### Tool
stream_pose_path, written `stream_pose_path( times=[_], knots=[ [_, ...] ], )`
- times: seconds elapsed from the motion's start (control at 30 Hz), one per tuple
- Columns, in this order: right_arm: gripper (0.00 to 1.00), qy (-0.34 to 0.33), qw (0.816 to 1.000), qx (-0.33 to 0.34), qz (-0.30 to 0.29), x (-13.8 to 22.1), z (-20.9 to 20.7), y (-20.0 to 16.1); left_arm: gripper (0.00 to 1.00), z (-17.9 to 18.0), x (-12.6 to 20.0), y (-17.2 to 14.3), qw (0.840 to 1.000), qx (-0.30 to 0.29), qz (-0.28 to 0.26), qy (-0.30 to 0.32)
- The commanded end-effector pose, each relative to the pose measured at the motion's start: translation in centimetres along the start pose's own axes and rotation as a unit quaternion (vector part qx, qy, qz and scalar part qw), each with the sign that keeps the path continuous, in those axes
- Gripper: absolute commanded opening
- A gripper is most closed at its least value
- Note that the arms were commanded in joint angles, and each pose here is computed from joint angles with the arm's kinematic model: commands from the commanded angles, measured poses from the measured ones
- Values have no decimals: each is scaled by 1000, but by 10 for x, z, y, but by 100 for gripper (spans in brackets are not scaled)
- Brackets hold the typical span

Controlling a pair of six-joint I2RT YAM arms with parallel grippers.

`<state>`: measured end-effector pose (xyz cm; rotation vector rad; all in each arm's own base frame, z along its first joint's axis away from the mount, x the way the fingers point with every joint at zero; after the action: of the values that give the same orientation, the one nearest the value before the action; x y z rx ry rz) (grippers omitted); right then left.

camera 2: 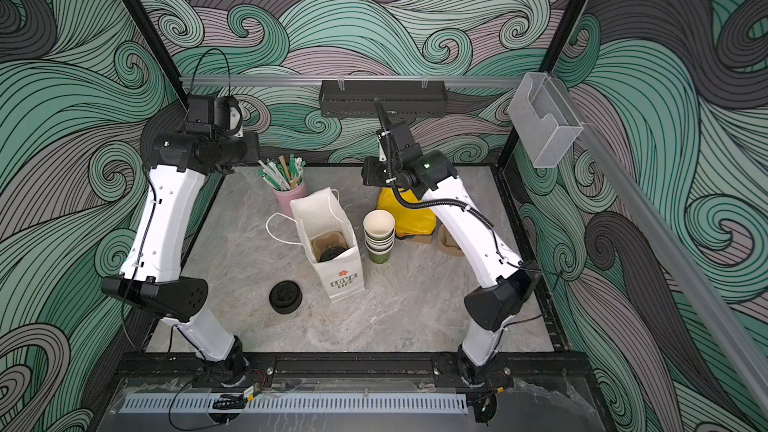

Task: Pack a coffee takeout order
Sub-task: Pick up the straw from the storage cup, then place the straw in the takeout bag.

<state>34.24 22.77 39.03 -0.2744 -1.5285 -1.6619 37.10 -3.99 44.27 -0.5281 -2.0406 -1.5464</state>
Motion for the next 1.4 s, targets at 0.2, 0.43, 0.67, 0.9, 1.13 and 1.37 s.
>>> stream_pose_path(
  times=[0.2,0.43,0.67,0.9,1.13,1.37],
  knots=[
    [56,1,1000,-13,-6,12,-2,-1,0,-5,107,-1,992,34,-39,-113],
    [56,5,1000,-19,0,9,-1,-3,0,-14,160,-7,975,42,-62,-211],
    [56,7,1000,-19,2,9,-1,-3,0,-24,173,-40,955,42,12,-294],
    [55,6,1000,-26,7,9,-2,-8,0,-32,139,-67,953,32,74,-291],
    [55,-2,999,-33,8,14,-5,-13,0,-39,94,-83,974,-15,109,-200],
    [55,-11,999,-38,7,18,-8,-17,0,-52,56,-98,977,-57,157,-130]
  ],
)
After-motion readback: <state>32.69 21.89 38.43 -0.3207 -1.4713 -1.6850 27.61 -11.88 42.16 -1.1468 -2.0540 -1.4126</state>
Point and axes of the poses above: each gripper's point midway between its finger pads, its own x axis back along the fingers, its own z axis along the line the jaws close on, y = z × x, the point moved 7 cm from there along x, back along the fingers, and after that the axes turned 10 degrees about x, right-handed, at the moved point
